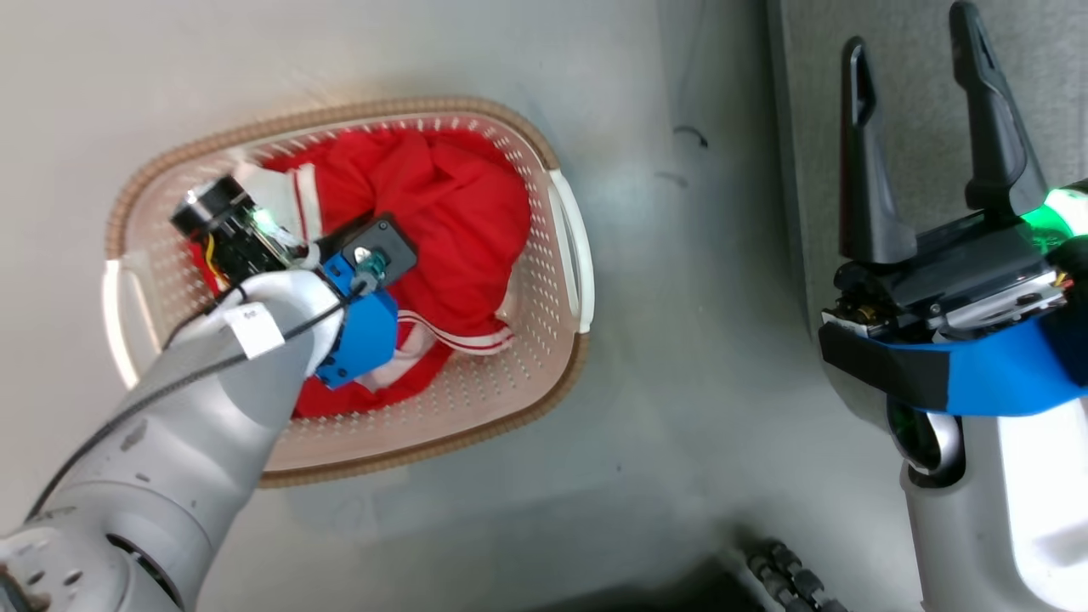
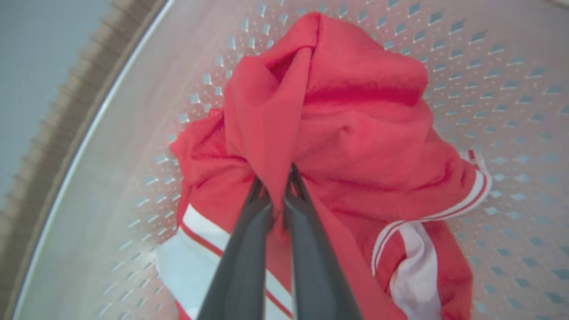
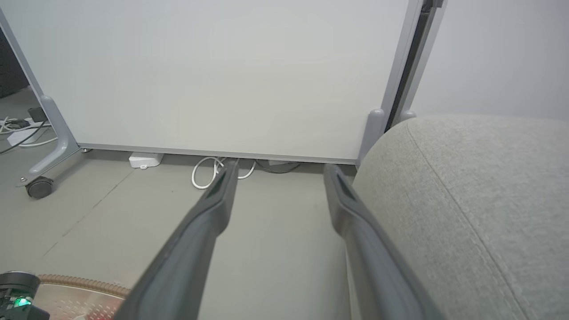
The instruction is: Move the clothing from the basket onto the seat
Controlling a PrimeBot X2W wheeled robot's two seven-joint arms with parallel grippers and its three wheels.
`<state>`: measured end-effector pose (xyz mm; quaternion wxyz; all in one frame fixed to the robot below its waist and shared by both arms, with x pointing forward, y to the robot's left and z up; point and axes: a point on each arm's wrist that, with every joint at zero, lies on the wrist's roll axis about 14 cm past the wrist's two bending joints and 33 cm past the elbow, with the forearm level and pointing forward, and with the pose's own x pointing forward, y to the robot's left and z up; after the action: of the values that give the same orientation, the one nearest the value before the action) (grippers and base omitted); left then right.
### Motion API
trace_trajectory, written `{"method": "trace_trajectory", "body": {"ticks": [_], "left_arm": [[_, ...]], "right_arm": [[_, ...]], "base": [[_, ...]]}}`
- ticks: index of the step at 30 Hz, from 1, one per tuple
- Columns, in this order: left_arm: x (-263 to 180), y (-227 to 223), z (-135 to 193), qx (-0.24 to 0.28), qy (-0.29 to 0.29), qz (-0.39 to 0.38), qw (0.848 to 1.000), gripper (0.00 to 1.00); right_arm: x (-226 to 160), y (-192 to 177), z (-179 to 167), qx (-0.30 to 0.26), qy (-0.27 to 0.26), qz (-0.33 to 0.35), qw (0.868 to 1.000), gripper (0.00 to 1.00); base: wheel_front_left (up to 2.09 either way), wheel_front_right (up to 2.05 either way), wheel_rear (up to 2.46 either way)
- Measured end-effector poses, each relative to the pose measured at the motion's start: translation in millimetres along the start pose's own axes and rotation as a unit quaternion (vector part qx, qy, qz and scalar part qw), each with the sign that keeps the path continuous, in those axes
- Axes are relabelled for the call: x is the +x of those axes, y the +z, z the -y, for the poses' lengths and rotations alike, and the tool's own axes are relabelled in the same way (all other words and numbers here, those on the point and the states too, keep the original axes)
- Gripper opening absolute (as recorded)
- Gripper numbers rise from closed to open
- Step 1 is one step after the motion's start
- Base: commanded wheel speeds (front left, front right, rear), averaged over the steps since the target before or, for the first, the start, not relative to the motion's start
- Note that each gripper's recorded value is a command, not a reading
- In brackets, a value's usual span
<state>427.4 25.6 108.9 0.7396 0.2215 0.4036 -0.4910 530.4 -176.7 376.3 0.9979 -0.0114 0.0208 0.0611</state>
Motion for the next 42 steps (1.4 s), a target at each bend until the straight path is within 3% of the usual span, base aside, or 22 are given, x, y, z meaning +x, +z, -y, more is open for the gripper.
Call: {"method": "trace_trajectory", "body": {"ticks": [14, 22, 42], "left_arm": [[-67.3, 80.1, 2.5, -0.021, 0.05, 0.117, 0.992, 0.0], [-124.4, 116.6, -12.5, -0.064, 0.119, 0.19, 0.973, 0.0], [-295.0, 217.5, -33.1, -0.082, 0.25, 0.401, 0.877, 0.0]], "right_arm": [[-16.7, 61.3, -6.6, 0.002, 0.0, 0.045, 0.999, 1.0], [-36.0, 96.4, -12.5, 0.006, 0.002, 0.071, 0.997, 1.0], [-100.7, 163.2, -26.0, 0.013, 0.006, 0.127, 0.992, 1.0]], "base": [[0.0, 0.0, 0.0], [0.0, 0.0, 0.0], [0.0, 0.0, 0.0]]}}
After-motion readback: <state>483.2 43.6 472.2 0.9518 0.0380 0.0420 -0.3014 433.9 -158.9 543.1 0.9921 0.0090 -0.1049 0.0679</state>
